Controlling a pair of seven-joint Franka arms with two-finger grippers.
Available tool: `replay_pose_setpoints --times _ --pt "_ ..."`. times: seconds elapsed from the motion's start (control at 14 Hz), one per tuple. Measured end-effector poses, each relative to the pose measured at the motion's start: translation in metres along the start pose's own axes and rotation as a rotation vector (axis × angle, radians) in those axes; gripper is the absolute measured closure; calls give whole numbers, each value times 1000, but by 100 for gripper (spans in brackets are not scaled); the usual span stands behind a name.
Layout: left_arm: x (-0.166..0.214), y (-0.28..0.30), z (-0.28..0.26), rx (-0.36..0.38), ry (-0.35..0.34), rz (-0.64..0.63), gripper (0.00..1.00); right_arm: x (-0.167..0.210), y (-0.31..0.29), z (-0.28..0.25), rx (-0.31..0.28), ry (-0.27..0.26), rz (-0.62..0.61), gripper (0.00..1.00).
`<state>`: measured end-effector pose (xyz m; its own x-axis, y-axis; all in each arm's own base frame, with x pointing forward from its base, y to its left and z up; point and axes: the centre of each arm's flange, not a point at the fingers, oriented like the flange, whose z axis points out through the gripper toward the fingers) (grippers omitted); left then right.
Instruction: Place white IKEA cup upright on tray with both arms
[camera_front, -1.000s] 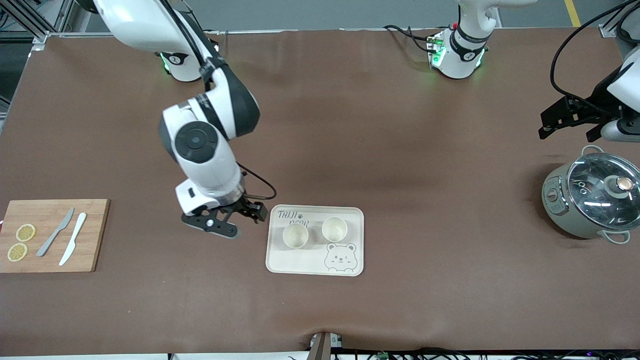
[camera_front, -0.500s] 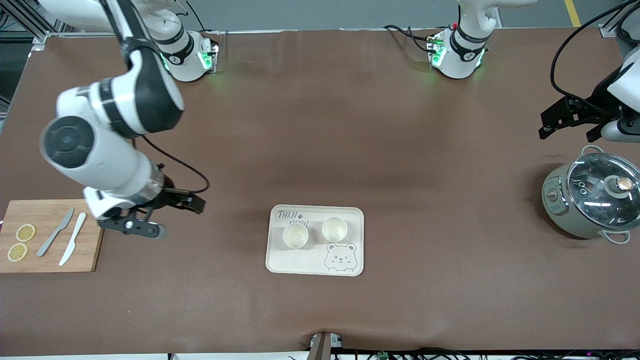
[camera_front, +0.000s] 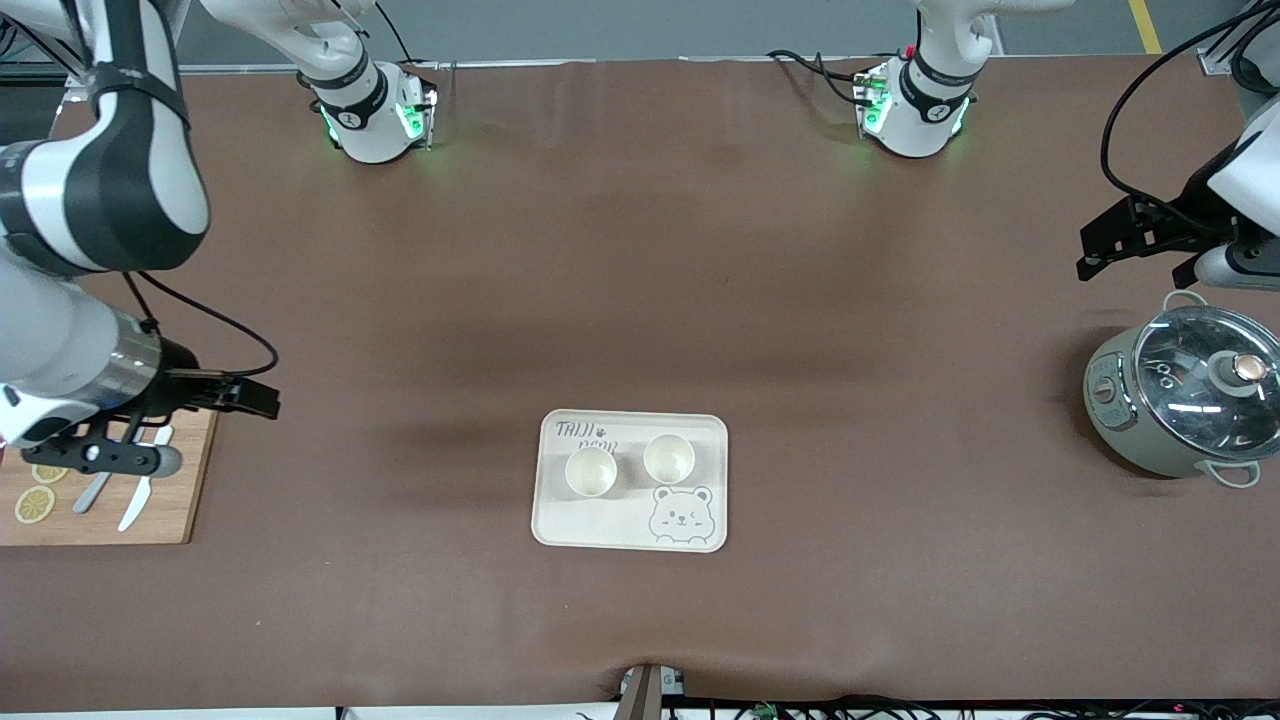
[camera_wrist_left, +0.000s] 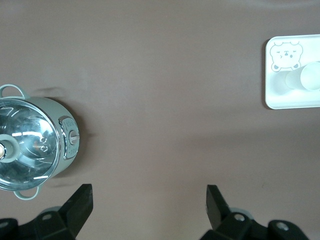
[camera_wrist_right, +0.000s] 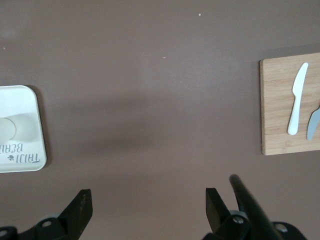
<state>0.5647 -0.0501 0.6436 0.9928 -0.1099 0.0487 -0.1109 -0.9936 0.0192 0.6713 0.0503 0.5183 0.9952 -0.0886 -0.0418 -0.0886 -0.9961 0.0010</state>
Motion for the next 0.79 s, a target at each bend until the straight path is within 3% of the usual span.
replay_pose_setpoints --times 0.43,0.79 --pt "2 1 3 0 -6 8 0 6 50 0 2 0 -48 0" --pt "2 2 3 0 -6 9 0 7 52 0 3 0 -52 0"
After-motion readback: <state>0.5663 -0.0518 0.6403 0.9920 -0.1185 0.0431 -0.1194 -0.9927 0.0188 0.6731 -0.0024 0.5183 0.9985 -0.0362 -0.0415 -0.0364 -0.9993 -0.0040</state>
